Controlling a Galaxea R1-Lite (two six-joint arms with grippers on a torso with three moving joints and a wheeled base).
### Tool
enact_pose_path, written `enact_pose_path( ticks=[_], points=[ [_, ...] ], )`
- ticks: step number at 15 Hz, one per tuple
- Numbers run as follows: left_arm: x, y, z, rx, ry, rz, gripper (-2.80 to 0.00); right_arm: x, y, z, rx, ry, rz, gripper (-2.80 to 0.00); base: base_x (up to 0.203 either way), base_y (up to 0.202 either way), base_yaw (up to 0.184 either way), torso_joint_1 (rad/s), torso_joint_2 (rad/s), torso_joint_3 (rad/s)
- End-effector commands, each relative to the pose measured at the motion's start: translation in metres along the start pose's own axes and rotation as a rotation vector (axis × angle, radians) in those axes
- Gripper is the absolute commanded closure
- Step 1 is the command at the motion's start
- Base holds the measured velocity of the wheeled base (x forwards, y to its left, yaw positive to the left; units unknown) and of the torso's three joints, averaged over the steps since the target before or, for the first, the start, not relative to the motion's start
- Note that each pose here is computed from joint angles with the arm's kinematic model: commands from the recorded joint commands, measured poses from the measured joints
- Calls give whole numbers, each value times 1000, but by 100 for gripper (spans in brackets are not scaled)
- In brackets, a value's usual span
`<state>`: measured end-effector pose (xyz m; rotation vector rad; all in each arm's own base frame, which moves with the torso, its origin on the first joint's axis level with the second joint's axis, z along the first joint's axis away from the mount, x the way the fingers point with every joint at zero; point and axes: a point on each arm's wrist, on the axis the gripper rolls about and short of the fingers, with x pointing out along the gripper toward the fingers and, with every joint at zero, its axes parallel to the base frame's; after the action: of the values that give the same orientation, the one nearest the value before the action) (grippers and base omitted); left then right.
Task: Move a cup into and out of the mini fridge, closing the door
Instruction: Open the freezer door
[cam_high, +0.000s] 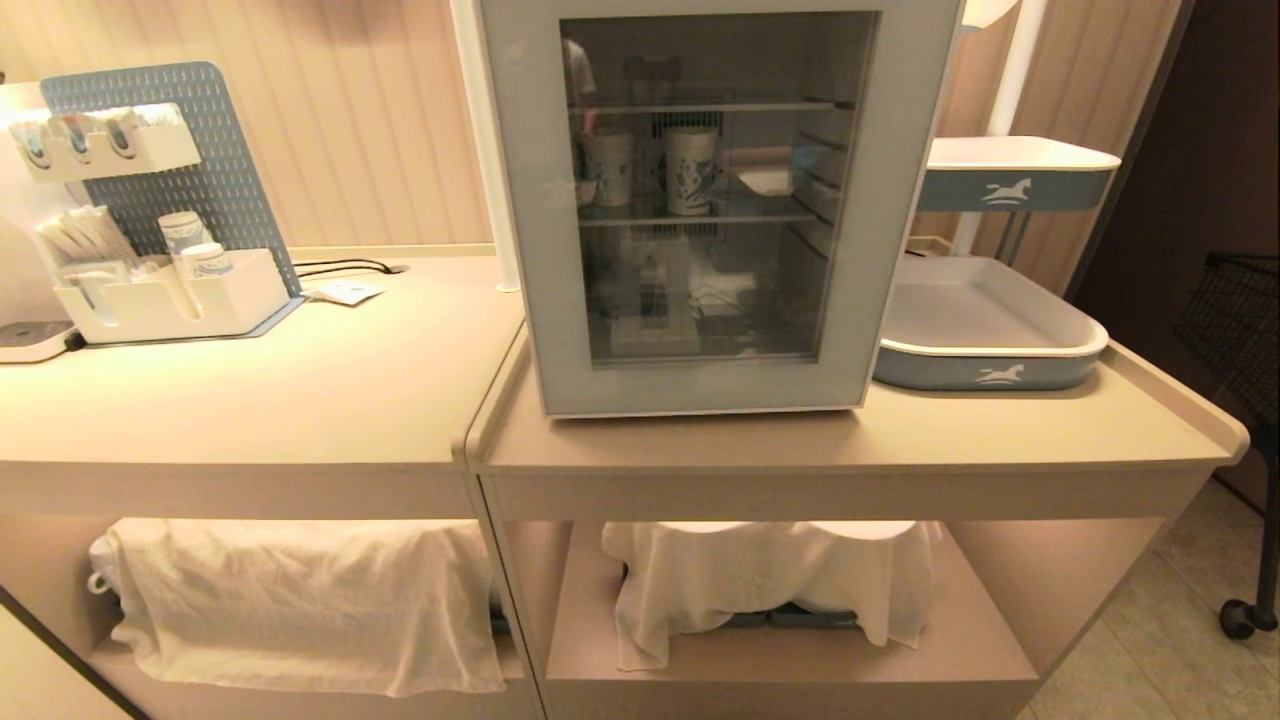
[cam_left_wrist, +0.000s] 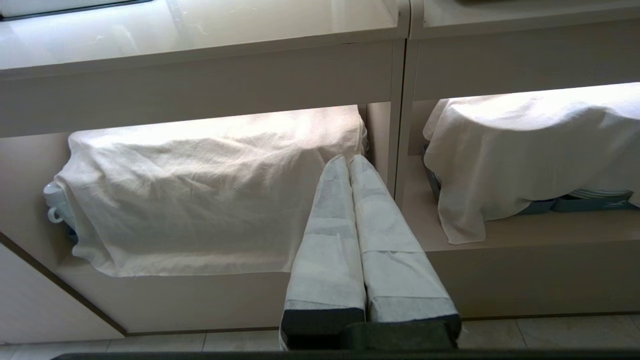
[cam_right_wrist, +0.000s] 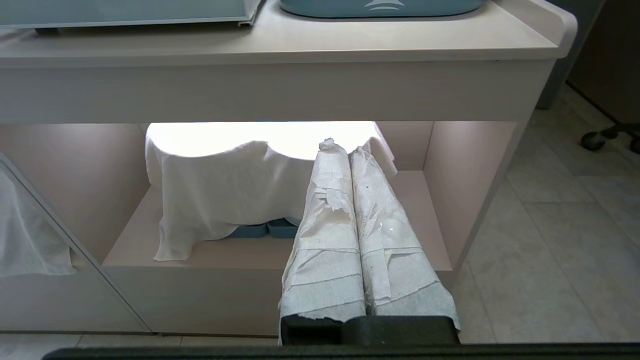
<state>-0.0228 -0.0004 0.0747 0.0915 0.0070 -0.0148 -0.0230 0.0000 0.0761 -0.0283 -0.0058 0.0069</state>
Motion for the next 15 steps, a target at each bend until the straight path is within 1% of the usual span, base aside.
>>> enact_pose_path(
  ticks=[1, 2, 3, 4, 5, 6, 7, 8, 9, 10, 11, 12, 13, 14, 15],
  points=[
    [-1, 0, 3, 11, -18, 0, 0, 0, 0, 0, -1, 1, 1, 0, 0, 0, 0, 0, 0, 0],
    [-4, 1, 14, 14, -55, -15, 0, 0, 0, 0, -1, 2, 1, 0, 0, 0, 0, 0, 0, 0],
    [-11, 2, 34, 18, -104, -39, 0, 0, 0, 0, -1, 2, 1, 0, 0, 0, 0, 0, 0, 0],
    [-20, 4, 62, 20, -149, -59, 0, 0, 0, 0, -1, 1, 1, 0, 0, 0, 0, 0, 0, 0],
    [-31, 7, 101, 18, -191, -81, 0, 0, 0, 0, -1, 1, 1, 0, 0, 0, 0, 0, 0, 0],
    [-38, 10, 143, 5, -211, -106, 0, 0, 0, 0, -1, 3, 1, 0, 0, 0, 0, 0, 0, 0],
    [-37, 15, 187, -19, -207, -141, 0, 0, 0, 0, -1, 1, 1, 0, 0, 0, 0, 0, 0, 0],
    [-24, 18, 230, -53, -182, -181, 0, 0, 0, 0, -1, 3, 0, 0, 0, 0, 0, 0, 0, 0],
    [-1, 21, 265, -90, -143, -215, 0, 0, 0, 0, -1, 1, 1, 0, 0, 0, 0, 0, 0, 0],
    [32, 23, 300, -138, -105, -249, 0, 0, 0, 0, -1, 1, 1, 0, 0, 0, 0, 0, 0, 0],
    [69, 24, 327, -186, -74, -281, 0, 0, 0, 0, -1, 1, 1, 0, 0, 0, 0, 0, 0, 0],
    [109, 23, 346, -233, -38, -311, 0, 0, 0, 0, -1, 1, 1, 0, 0, 0, 0, 0, 0, 0],
    [153, 21, 355, -280, 1, -345, 0, 0, 0, 0, -1, 1, 1, 0, 0, 0, 0, 0, 0, 0],
    [194, 18, 354, -322, 39, -391, 0, 0, 0, 0, -1, 2, 1, 0, 0, 0, 0, 0, 0, 0],
    [231, 14, 346, -357, 85, -448, 0, 0, 0, 0, -1, 1, 1, 0, 0, 0, 0, 0, 0, 0]
  ],
)
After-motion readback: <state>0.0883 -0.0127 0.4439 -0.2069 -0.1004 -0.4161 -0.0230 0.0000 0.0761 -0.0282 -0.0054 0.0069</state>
